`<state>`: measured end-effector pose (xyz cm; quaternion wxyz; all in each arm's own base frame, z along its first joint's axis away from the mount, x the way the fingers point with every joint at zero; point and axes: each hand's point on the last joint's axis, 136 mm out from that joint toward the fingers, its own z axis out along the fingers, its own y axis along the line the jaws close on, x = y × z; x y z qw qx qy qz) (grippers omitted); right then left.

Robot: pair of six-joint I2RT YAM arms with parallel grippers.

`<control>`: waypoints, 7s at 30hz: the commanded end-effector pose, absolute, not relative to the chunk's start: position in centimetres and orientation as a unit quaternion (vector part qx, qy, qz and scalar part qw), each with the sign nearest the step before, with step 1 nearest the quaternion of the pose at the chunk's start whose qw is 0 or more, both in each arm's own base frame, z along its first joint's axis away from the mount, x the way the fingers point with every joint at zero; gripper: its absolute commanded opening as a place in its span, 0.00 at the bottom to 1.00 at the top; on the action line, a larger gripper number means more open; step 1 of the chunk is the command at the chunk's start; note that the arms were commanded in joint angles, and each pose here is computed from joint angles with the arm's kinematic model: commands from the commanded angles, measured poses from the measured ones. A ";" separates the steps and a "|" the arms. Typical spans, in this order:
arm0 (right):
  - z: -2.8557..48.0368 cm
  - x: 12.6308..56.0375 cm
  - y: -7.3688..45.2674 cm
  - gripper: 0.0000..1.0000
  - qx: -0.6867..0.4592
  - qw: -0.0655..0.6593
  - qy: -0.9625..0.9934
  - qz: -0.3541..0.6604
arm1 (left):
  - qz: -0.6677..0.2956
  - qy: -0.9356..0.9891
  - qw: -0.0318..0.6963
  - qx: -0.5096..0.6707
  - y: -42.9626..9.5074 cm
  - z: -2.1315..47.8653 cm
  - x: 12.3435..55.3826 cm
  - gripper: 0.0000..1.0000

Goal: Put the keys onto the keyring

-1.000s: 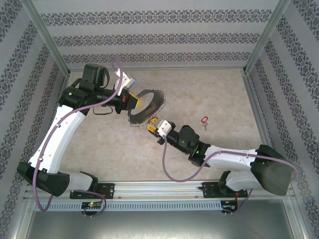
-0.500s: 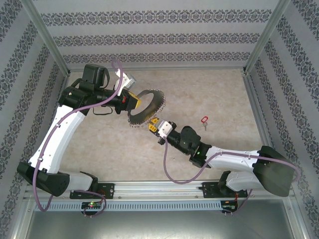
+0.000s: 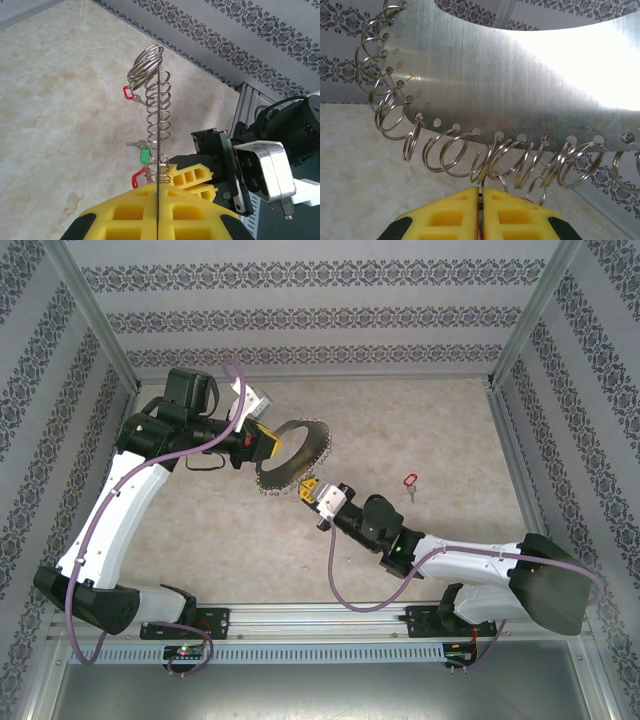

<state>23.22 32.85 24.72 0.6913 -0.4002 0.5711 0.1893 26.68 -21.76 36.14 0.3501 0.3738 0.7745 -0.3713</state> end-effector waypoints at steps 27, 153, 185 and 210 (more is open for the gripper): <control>25.9 22.5 33.7 0.20 -0.400 0.704 0.555 0.193 | -0.377 0.752 0.366 0.398 -22.2 38.0 25.6 0.06; 20.1 23.7 31.0 0.00 -0.465 0.442 0.714 0.280 | -0.355 0.896 0.264 0.037 -18.0 18.2 29.3 0.30; 15.8 29.0 32.5 0.00 -0.234 0.297 0.878 0.293 | -0.331 0.784 0.470 0.235 -21.6 18.0 23.0 0.69; 15.7 24.7 31.1 0.00 -0.313 0.233 0.855 0.340 | -0.152 0.805 0.444 0.362 -23.3 11.6 25.5 0.22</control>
